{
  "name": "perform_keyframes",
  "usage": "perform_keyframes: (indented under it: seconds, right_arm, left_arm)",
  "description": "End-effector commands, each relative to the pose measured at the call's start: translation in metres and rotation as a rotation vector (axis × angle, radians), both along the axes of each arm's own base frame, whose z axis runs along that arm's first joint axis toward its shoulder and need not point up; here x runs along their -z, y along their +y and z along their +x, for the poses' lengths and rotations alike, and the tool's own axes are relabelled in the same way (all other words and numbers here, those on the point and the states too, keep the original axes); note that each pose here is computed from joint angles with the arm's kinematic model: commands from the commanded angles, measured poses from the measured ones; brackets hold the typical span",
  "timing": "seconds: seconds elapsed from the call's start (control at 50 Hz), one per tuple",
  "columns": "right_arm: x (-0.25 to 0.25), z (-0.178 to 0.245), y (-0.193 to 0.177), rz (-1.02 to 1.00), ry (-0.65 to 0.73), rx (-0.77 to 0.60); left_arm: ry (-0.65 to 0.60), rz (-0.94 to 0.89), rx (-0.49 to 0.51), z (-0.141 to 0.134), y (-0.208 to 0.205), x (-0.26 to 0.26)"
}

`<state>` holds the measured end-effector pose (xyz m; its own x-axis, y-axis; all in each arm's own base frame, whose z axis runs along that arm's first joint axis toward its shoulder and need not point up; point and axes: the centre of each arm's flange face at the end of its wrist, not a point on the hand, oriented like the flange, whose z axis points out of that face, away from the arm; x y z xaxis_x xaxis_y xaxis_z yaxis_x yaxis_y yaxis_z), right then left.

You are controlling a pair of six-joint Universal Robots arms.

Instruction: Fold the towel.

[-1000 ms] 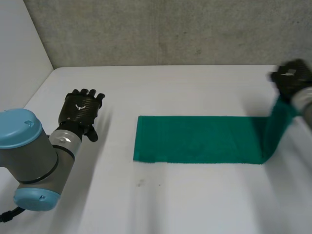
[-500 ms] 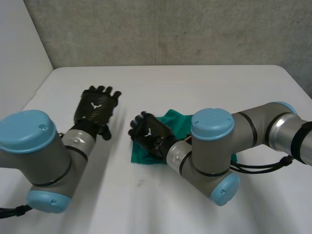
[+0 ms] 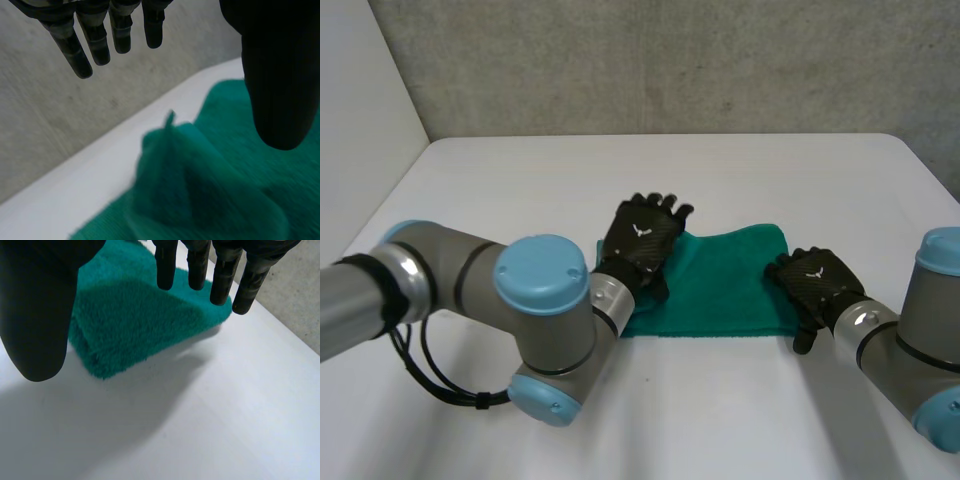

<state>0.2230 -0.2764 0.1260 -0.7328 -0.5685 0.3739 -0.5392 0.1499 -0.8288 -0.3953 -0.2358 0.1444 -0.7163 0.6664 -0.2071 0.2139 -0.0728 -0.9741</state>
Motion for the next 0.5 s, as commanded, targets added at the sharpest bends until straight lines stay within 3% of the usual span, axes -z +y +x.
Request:
perform_keyframes:
  seconds: [0.02,0.12,0.22,0.3,0.5]
  right_arm:
    - [0.002,0.001,0.000,-0.003,-0.018,-0.006]
    - [0.003,0.001,-0.001,-0.023,-0.022,-0.003]
    - [0.003,0.002,0.000,-0.026,-0.025,-0.005]
    - [0.004,0.002,0.000,-0.025,-0.038,0.002]
    - [0.004,0.003,-0.001,-0.029,-0.044,0.005]
  left_arm:
    - [-0.025,0.021,-0.016,-0.004,-0.011,0.014]
    - [-0.037,0.019,-0.093,0.006,-0.029,0.020]
    - [-0.057,0.007,-0.309,0.038,-0.062,0.021]
    - [-0.081,0.000,-0.393,0.054,-0.070,0.018]
    - [-0.136,0.022,-0.376,0.066,-0.042,0.014]
